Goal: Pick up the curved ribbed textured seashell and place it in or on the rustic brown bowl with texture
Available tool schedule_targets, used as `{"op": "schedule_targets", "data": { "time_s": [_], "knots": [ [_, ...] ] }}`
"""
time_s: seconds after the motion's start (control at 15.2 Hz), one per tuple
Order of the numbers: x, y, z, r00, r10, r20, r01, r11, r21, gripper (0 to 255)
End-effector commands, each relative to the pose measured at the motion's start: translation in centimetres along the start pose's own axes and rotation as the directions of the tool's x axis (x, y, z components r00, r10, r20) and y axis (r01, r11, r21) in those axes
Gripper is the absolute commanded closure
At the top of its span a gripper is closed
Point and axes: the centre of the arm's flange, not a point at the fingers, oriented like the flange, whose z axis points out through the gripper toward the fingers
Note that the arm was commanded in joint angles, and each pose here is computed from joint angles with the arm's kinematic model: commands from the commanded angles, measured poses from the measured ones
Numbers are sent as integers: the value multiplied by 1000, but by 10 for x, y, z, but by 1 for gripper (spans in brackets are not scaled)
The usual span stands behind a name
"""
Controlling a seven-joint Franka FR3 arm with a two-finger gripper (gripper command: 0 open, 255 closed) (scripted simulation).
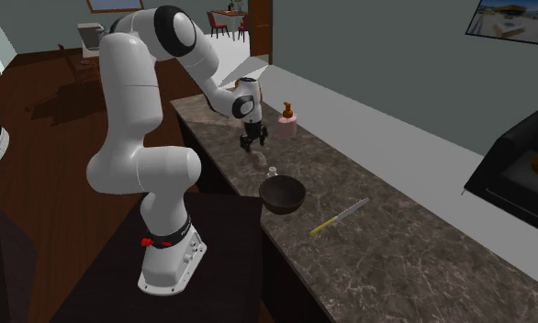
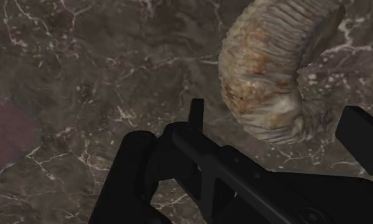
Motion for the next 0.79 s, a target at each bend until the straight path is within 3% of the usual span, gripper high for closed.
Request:
{"op": "schedule_targets", "data": {
  "time_s": [0.0,0.4,0.73],
  "knots": [
    [2,-4,10,999,-19,25,19,1000,2,0],
    [1,-4,40,999,-19,25,19,1000,2,0],
    [1,-4,40,999,-19,25,19,1000,2,0]
  ]
}}
